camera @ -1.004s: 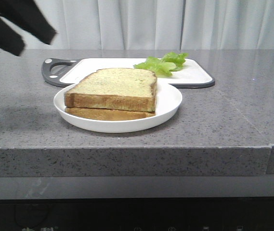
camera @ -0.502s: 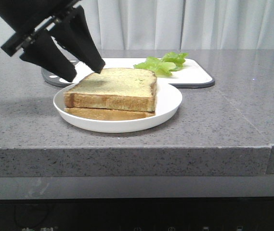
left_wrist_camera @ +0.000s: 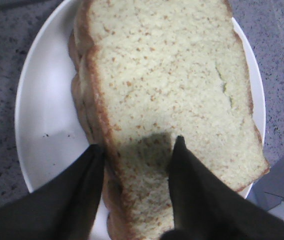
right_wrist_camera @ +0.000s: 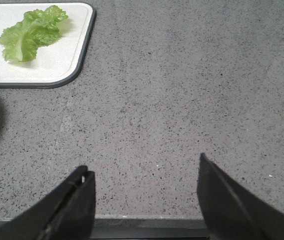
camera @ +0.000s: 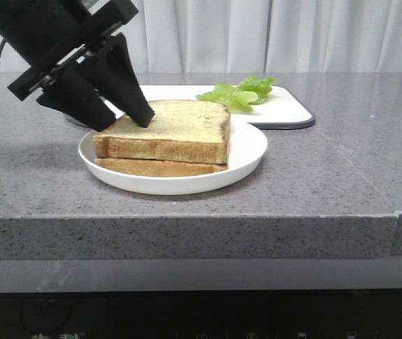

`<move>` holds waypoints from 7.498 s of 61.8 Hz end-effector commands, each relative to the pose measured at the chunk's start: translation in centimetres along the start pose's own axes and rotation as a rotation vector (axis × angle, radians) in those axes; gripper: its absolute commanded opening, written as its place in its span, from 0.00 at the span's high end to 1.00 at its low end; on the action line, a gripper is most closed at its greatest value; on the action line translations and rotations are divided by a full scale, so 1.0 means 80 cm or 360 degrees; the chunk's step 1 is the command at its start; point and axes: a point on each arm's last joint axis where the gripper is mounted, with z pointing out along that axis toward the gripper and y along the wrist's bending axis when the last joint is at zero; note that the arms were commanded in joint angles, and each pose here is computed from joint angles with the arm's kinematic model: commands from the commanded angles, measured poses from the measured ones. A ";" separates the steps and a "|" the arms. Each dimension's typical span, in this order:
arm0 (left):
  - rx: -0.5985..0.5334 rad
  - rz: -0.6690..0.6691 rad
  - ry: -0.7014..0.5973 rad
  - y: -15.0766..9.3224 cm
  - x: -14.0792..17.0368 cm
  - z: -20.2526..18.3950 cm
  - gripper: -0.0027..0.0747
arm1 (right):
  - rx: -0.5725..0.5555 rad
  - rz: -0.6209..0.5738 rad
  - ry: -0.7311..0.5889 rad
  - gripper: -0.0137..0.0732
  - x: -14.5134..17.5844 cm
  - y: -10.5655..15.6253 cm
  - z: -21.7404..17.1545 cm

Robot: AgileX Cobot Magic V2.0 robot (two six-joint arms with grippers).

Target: Left arm grabs bread, right arm adds lettuce

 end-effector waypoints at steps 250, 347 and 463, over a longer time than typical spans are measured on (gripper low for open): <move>-0.0076 0.0168 -0.0685 -0.065 0.122 -0.195 0.99 | -0.1327 0.0269 0.0180 0.92 -0.217 0.126 0.290; -0.0079 0.0165 -0.0691 -0.064 0.121 -0.195 0.99 | -0.1553 0.0398 0.0572 0.52 -0.022 0.169 0.287; 0.0508 -0.0068 -0.0437 0.010 0.036 -0.074 0.46 | -0.1164 -0.0136 0.0423 0.39 -0.080 0.092 0.149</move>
